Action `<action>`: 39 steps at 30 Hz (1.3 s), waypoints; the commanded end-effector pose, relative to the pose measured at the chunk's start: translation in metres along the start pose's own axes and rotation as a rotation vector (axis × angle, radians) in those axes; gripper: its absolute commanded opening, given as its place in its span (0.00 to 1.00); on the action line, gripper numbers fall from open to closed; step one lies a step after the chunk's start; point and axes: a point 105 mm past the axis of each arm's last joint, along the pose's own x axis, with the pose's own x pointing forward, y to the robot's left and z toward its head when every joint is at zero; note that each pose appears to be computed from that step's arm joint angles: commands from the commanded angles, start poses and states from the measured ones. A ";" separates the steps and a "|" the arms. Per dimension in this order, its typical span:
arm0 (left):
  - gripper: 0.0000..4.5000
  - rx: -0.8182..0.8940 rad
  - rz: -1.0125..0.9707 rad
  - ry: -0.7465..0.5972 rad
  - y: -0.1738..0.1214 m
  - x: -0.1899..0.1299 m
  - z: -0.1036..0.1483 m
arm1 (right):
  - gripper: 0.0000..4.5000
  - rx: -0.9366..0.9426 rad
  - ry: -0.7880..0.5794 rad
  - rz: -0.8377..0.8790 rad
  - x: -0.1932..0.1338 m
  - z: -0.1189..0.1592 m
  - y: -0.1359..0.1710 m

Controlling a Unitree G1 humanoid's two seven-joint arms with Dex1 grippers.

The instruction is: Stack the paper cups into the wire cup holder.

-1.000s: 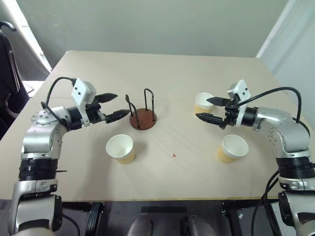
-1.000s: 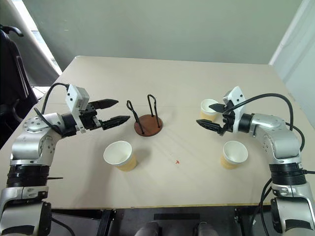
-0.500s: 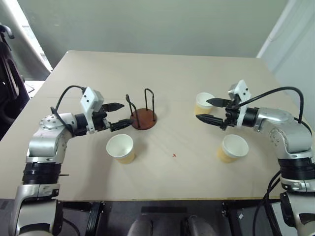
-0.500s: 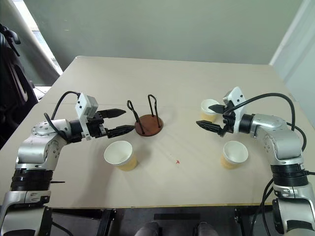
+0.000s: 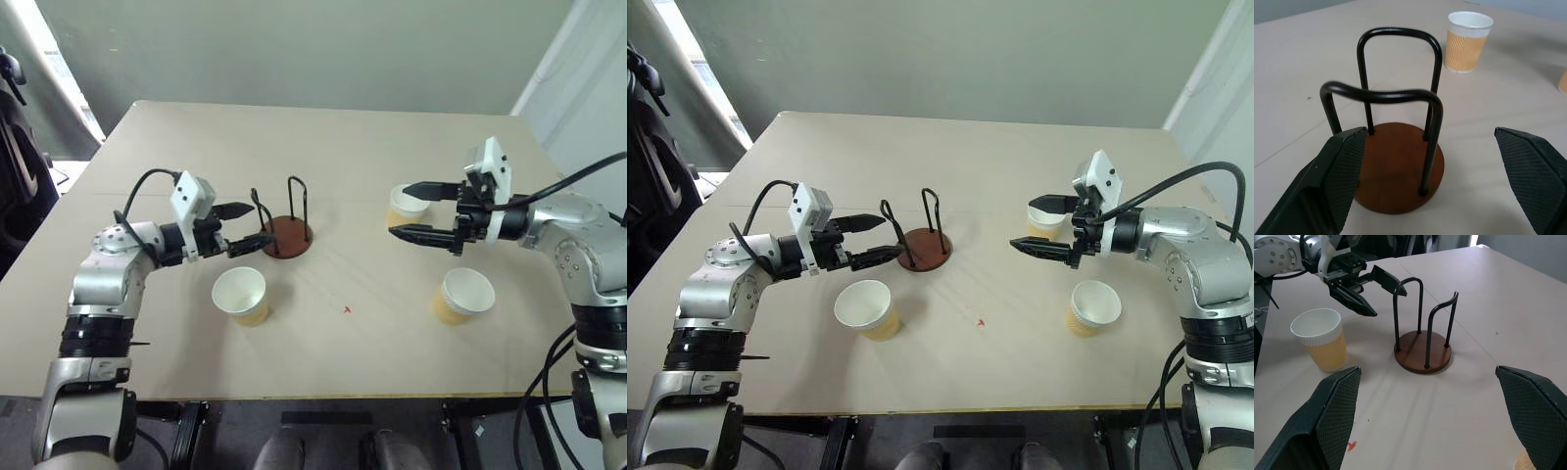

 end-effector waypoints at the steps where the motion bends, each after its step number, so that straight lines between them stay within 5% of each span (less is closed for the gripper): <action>1: 1.00 0.060 0.006 -0.041 0.002 0.007 0.017 | 0.99 -0.053 -0.021 0.017 -0.001 0.014 0.004; 5: 1.00 0.073 -0.002 -0.035 -0.002 0.017 0.014 | 0.99 -0.051 -0.022 0.016 0.000 0.013 0.005; 8: 0.87 0.075 -0.030 -0.024 -0.009 0.023 0.008 | 1.00 -0.050 -0.024 0.016 0.001 0.013 0.006; 19: 0.00 0.066 -0.060 -0.004 -0.013 0.023 0.002 | 1.00 -0.043 -0.025 0.011 0.002 0.011 0.007; 34: 0.00 0.120 -0.163 -0.053 -0.018 0.030 0.028 | 1.00 -0.056 -0.021 -0.002 -0.005 0.016 0.006; 39: 0.00 0.163 -0.381 -0.060 -0.050 0.049 0.041 | 1.00 -0.075 -0.011 -0.033 -0.012 0.019 0.002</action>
